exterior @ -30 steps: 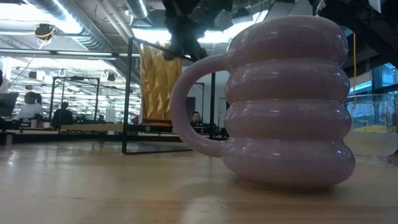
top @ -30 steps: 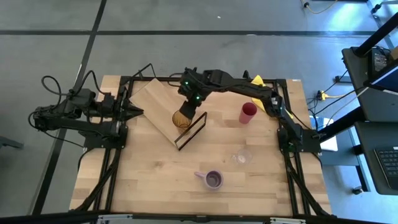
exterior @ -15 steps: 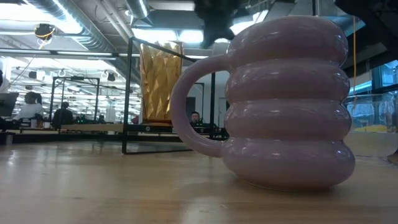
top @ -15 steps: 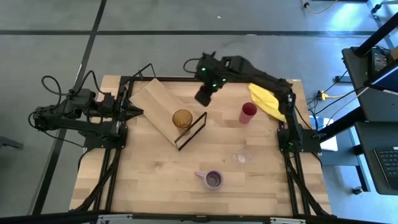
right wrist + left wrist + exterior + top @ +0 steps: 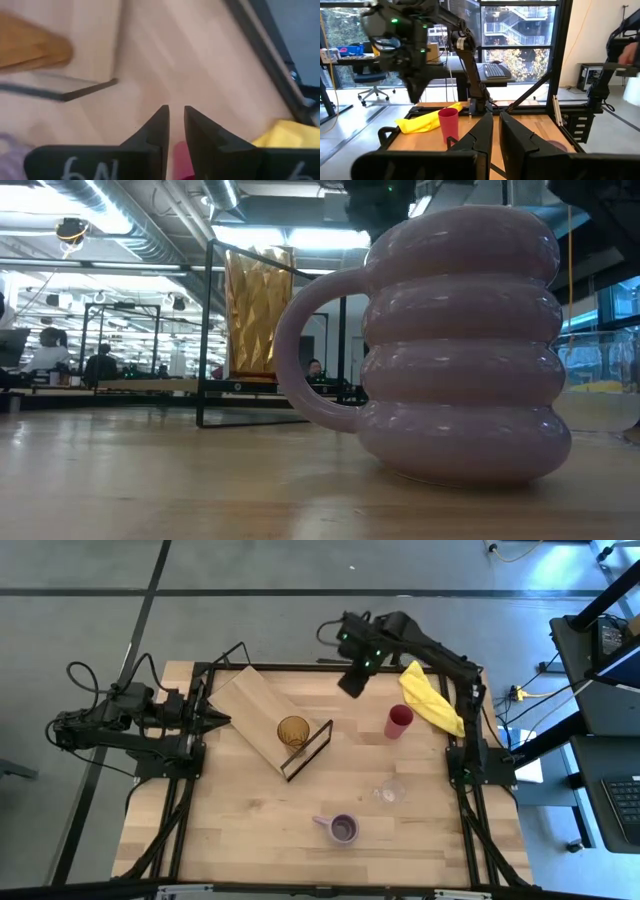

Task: Stack small to large cups/mugs on shelf
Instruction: Put the pink cup on the shelf

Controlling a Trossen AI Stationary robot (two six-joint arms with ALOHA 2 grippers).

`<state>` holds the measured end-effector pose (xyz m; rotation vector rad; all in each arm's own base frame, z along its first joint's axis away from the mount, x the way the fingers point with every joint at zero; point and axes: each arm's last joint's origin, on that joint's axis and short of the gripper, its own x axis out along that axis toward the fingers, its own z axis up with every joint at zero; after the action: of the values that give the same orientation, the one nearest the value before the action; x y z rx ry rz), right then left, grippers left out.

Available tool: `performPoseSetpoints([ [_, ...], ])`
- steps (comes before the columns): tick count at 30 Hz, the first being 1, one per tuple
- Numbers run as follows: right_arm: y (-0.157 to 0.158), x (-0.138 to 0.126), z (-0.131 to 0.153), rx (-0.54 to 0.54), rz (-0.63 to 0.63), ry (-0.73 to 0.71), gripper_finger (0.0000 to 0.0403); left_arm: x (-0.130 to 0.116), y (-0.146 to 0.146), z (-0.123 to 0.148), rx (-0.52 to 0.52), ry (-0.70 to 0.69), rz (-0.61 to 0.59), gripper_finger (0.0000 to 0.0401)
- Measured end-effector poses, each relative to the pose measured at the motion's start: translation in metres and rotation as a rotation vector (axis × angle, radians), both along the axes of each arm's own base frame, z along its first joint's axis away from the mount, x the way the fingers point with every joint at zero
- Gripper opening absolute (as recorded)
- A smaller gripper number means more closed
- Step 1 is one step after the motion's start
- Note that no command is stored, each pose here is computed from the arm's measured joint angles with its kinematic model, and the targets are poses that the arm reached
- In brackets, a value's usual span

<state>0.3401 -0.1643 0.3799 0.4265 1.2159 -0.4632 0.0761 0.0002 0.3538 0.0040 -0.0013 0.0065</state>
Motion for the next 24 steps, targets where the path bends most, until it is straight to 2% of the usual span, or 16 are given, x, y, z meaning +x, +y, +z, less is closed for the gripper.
performPoseSetpoints([
  [5, -0.042, -0.024, -0.007, 0.042, -0.131, 0.015, 0.0060, 0.000, 0.000, 0.000, 0.000, 0.000, 0.000, 0.0027],
  [11, -0.084, -0.053, -0.052, 0.276, -0.322, 0.084, 0.0060, 0.000, 0.000, 0.000, 0.000, 0.000, -0.001, 0.0027],
  [13, -0.085, -0.058, -0.066, 0.325, -0.299, 0.116, 0.0060, 0.000, 0.000, 0.000, 0.000, 0.000, 0.000, 0.0027],
  [15, -0.076, -0.057, -0.069, 0.357, -0.207, 0.096, 0.0060, 0.000, 0.000, 0.000, 0.000, 0.000, 0.000, 0.0027],
  [17, -0.063, -0.052, -0.061, 0.312, -0.058, -0.003, 0.0060, 0.000, 0.000, 0.000, 0.000, 0.001, -0.001, 0.0028],
  [20, -0.047, -0.050, -0.039, 0.206, 0.066, -0.176, 0.0060, 0.000, 0.000, 0.000, 0.000, 0.000, 0.000, 0.0027],
  [24, -0.031, -0.077, 0.004, 0.078, 0.040, -0.368, 0.0060, 0.000, 0.000, 0.000, 0.000, 0.001, 0.000, 0.0027],
])
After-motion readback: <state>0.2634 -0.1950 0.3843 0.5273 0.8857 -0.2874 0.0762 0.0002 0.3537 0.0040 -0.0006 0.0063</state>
